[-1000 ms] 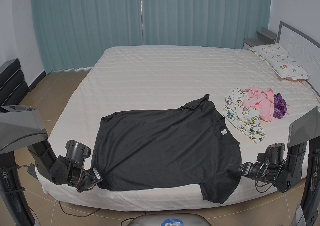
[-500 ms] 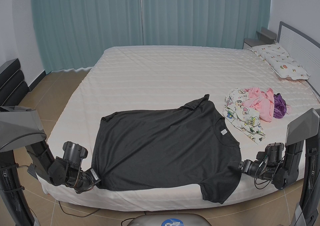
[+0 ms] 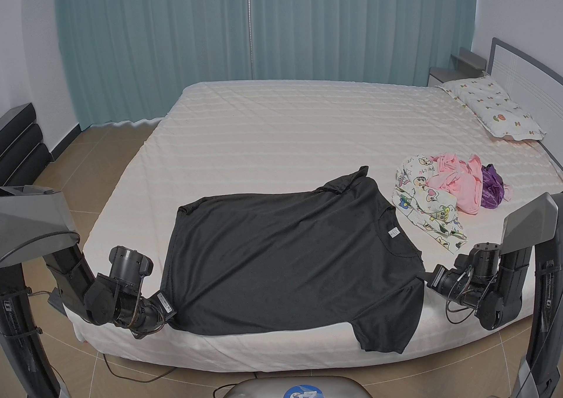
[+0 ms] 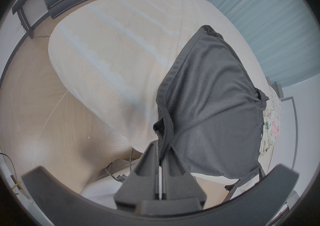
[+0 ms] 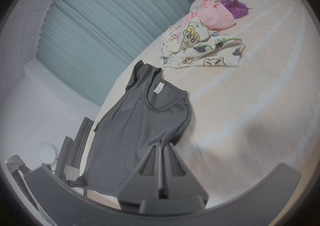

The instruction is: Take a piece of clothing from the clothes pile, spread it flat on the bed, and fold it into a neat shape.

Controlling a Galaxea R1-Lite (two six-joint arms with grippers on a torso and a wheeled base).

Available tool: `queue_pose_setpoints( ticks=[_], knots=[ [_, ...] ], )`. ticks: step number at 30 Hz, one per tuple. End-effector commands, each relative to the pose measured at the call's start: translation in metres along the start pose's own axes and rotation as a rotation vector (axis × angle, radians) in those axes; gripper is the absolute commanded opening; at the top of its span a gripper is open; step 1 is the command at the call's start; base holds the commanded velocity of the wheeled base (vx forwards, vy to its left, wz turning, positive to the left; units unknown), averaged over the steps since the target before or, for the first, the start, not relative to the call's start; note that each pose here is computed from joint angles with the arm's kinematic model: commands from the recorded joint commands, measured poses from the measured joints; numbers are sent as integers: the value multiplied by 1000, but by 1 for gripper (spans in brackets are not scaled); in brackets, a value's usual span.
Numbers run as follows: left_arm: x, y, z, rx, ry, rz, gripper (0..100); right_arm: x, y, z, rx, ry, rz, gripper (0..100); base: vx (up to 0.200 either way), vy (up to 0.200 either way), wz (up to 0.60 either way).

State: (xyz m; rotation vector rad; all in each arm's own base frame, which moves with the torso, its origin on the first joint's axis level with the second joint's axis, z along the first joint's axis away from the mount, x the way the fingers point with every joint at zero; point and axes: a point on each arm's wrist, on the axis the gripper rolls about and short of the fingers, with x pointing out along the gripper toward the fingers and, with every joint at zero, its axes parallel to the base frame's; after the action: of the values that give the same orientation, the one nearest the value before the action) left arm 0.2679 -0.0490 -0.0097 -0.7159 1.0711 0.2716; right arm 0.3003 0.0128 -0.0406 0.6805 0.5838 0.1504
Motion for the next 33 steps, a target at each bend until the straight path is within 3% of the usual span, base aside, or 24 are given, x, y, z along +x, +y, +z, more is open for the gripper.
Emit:
queue_pose_setpoints(
  ticks=[1, 14, 15, 20, 25, 28, 33],
  knots=[
    [-3, -1, 3, -7, -11, -11, 0, -14, 19, 13, -18, -57, 48, 0, 0, 0, 0],
    [-5, -2, 4, -35, -10, -51, 0, 52, 21, 37, -35, -63, 77, 0, 0, 0, 0],
    [-5, -3, 4, -42, -11, -56, 0, 55, 20, 38, -34, -62, 76, 100, 0, 0, 0],
    [-4, -3, 6, -50, -20, -63, 0, 56, 18, 33, -32, -55, 57, 100, 0, 0, 0],
    [-3, -2, 9, -61, -38, -75, 0, 21, 28, 46, -23, -81, 27, 100, 0, 0, 0],
    [-4, -2, 11, -77, -34, -89, 0, -2, 33, 34, -7, -34, 1, 100, 0, 0, 0],
    [-7, 0, 14, -105, -5, -123, 0, -34, 36, -18, -5, 162, -41, 100, 0, 0, 0]
  ],
)
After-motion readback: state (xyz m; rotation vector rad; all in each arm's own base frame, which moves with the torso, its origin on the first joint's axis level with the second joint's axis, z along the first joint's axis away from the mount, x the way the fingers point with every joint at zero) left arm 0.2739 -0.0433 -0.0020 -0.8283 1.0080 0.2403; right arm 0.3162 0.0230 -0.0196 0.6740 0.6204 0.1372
